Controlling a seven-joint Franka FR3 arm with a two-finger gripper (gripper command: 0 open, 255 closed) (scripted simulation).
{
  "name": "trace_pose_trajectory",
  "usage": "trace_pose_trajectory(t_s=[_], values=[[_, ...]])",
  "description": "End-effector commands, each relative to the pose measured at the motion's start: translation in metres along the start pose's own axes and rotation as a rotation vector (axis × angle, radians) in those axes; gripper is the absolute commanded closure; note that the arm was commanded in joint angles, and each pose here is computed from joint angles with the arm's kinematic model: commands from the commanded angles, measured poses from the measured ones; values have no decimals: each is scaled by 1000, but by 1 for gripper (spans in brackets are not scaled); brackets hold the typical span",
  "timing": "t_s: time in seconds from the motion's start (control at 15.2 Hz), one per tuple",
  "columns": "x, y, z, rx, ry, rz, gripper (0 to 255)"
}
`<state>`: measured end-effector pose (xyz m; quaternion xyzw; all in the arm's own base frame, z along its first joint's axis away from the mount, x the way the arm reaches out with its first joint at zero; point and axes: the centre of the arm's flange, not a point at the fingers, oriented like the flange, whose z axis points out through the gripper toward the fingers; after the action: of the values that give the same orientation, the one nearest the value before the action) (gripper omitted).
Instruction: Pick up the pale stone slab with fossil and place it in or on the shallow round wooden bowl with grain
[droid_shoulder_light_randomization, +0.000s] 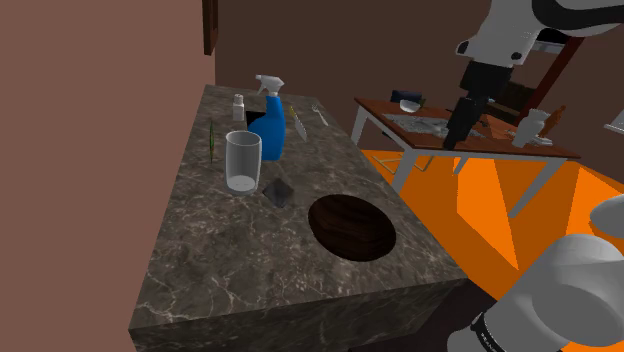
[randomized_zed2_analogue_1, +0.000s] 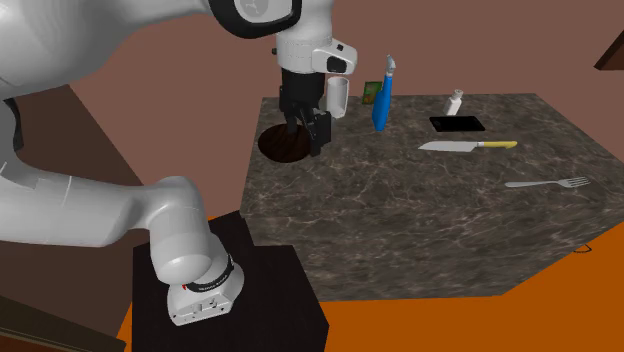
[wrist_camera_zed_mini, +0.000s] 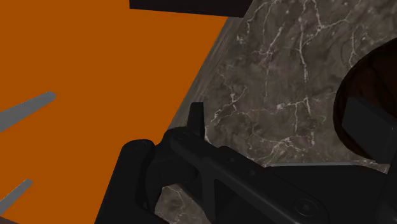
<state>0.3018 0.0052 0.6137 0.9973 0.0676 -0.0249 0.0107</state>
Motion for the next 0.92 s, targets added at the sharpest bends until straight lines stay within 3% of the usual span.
trace_pose_trajectory(t_s=[0.0, 0.86], values=[[0, 0, 0, 0, 0, 0, 0], [103, -141, 53, -114, 27, -19, 0]])
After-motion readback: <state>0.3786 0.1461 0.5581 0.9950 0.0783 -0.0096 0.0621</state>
